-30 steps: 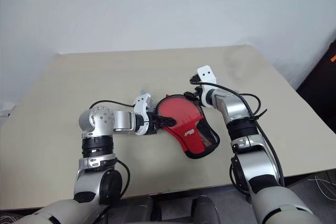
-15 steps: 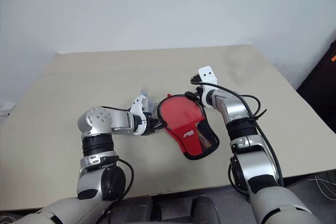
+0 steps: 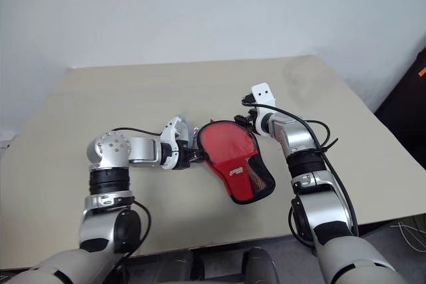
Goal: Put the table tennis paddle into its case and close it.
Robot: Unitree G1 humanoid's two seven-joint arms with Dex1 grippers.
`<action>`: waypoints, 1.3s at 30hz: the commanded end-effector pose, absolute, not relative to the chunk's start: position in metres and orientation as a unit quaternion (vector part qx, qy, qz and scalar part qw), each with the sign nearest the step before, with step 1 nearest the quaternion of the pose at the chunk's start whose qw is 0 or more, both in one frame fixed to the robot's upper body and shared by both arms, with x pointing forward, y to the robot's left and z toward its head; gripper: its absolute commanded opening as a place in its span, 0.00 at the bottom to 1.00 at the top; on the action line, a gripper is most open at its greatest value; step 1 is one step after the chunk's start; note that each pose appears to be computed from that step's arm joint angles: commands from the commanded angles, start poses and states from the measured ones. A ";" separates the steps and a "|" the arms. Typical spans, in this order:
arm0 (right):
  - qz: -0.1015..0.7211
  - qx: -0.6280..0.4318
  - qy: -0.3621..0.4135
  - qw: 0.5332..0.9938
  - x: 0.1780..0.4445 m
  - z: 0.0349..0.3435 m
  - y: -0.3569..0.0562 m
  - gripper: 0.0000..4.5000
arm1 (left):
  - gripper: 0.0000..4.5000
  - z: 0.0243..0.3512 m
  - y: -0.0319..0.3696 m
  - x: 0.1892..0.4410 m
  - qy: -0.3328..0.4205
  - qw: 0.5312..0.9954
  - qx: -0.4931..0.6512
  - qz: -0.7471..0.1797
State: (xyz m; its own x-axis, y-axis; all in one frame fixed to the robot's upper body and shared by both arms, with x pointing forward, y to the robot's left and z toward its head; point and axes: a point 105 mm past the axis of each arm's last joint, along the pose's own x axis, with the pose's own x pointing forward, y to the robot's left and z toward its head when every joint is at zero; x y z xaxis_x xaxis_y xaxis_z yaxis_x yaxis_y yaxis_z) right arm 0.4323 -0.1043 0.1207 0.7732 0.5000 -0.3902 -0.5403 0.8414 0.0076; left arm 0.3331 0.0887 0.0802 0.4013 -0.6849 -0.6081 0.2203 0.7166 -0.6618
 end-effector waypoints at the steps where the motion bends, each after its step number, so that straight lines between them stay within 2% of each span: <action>1: 0.283 -0.050 0.153 0.945 0.439 0.145 -0.100 0.67 | 0.00 0.086 0.093 0.328 0.466 0.798 -0.245 -0.295; 12: 0.293 -0.053 0.155 0.942 0.439 0.144 -0.095 0.67 | 0.00 0.069 0.125 0.295 0.495 0.785 -0.258 -0.269; 28: 0.306 -0.056 0.159 0.937 0.438 0.141 -0.085 0.67 | 0.00 0.079 0.143 0.263 0.532 0.758 -0.246 -0.286; 39: 0.310 -0.058 0.164 0.935 0.438 0.138 -0.083 0.67 | 0.00 0.094 0.135 0.236 0.542 0.714 -0.236 -0.375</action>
